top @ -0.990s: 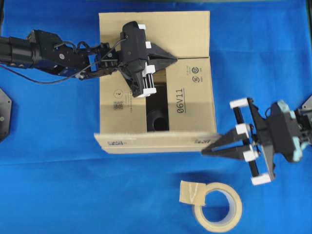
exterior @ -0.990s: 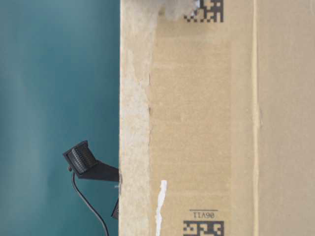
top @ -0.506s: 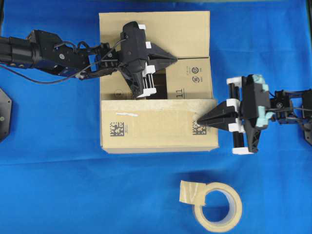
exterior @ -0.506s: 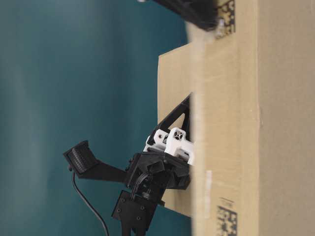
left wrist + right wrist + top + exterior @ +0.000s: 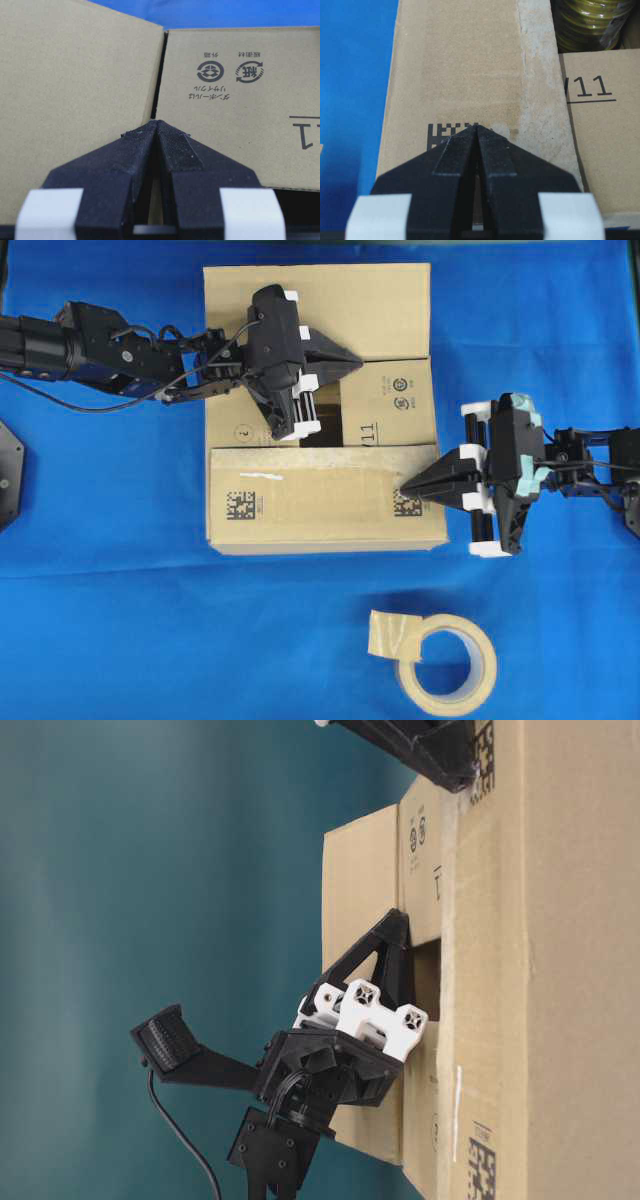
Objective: Close the cardboard box.
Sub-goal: 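Lift and fold the front flap over with the right gripper, then move the left gripper to the back edge behind the rear flap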
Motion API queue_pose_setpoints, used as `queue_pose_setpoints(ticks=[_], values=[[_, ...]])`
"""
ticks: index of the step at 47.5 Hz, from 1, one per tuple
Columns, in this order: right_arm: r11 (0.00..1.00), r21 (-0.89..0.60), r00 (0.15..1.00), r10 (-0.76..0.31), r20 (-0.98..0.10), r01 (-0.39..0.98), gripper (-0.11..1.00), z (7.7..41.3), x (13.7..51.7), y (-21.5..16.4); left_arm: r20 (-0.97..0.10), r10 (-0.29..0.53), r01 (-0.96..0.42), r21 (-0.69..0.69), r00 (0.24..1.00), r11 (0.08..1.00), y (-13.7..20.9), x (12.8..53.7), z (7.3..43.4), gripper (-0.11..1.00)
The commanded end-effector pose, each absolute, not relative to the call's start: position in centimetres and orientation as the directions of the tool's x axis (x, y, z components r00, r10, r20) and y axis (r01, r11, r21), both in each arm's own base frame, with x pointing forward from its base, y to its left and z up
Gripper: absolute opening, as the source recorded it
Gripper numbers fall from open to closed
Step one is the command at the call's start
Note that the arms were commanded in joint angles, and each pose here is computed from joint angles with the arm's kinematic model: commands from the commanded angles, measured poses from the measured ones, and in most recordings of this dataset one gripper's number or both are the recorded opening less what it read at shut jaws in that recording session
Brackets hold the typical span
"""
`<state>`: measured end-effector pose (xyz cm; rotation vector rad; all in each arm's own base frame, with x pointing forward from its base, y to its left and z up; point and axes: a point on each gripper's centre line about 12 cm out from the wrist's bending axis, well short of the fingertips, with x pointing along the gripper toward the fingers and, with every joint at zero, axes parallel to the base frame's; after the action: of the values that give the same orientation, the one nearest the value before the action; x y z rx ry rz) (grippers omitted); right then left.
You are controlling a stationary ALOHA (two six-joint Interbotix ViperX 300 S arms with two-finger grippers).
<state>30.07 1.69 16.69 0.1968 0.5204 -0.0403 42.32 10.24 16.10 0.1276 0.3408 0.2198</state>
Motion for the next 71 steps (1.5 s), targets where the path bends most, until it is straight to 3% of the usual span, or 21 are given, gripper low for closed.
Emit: queue_pose_setpoints(ticks=[1, 13, 29, 39, 52, 71], values=[[0.98, 0.179, 0.873, 0.006, -0.487, 0.093, 0.0, 17.0, 30.3, 1.6, -0.263, 0.232, -0.197, 0.154, 0.937, 0.968, 9.9, 42.5, 18.4, 0.0], [0.98, 0.179, 0.876, 0.006, -0.482, 0.092, 0.0, 17.1, 30.4, 1.5, -0.176, 0.227, -0.214, 0.091, 0.958, 0.973, 9.3, 41.5, 23.4, 0.0], [0.98, 0.176, 0.88, 0.004, -0.475, 0.091, 0.0, 17.2, 30.5, 1.5, -0.145, 0.262, -0.252, 0.085, 0.954, 0.964, 10.7, 40.3, 29.0, 0.0], [0.981, 0.173, 0.885, 0.001, -0.465, 0.09, 0.0, 17.3, 30.5, 1.5, -0.252, 0.36, -0.354, 0.071, 0.898, 0.933, 15.7, 39.6, 28.5, 0.0], [0.982, 0.17, 0.89, 0.0, -0.457, 0.087, 0.0, 17.4, 30.6, 1.5, -0.416, 0.412, -0.424, 0.068, 0.81, 0.903, 20.2, 39.5, 27.8, 0.0], [0.982, 0.166, 0.895, -0.002, -0.446, 0.085, 0.0, 17.5, 30.6, 1.5, -0.683, 0.341, -0.408, 0.068, 0.646, 0.91, 22.7, 41.1, 26.4, 0.0]])
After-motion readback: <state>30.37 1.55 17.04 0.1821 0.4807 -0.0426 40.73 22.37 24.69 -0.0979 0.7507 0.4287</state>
